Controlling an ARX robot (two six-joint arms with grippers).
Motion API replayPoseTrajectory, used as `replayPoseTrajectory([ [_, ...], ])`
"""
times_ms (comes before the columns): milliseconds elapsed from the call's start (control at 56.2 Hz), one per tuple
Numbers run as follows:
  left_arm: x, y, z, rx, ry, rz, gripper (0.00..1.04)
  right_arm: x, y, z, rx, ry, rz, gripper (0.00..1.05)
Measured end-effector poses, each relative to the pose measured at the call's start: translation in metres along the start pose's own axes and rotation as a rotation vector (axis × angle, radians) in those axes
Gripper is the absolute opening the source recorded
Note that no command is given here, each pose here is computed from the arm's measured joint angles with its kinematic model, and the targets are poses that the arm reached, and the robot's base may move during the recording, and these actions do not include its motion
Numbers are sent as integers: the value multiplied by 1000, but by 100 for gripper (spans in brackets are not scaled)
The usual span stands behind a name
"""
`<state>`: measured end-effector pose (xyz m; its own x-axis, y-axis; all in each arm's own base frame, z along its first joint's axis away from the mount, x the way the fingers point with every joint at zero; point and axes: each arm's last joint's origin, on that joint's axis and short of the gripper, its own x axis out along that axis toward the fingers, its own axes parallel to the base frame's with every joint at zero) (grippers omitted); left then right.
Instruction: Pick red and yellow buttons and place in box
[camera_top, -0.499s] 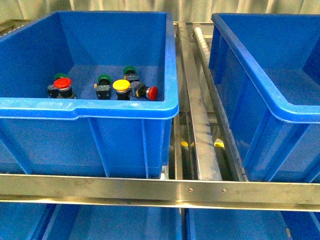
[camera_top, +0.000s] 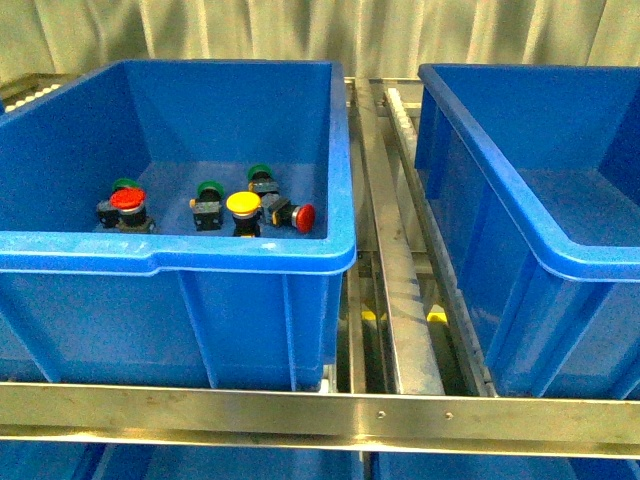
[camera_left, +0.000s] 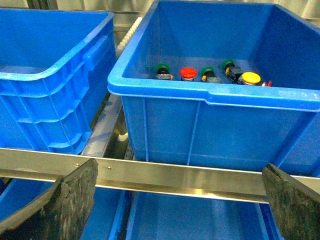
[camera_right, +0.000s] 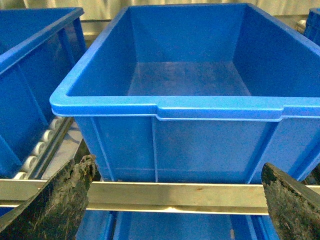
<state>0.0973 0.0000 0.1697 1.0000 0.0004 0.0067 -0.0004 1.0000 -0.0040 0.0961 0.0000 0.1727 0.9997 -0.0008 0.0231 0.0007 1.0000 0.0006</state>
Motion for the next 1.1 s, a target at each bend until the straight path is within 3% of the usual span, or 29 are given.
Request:
replayPoseTrajectory([
  [748, 0, 0, 0, 0, 2, 3, 97, 0, 0, 0, 0, 0, 0, 99],
  [819, 2, -2, -2, -61, 125, 72, 97, 0, 0, 0, 0, 0, 0, 99],
  [926, 18, -10, 27, -105, 151, 89, 97, 0, 0, 0, 0, 0, 0, 99],
  [1104, 68, -12, 119, -131, -78, 31, 97, 0, 0, 0, 0, 0, 0, 99],
])
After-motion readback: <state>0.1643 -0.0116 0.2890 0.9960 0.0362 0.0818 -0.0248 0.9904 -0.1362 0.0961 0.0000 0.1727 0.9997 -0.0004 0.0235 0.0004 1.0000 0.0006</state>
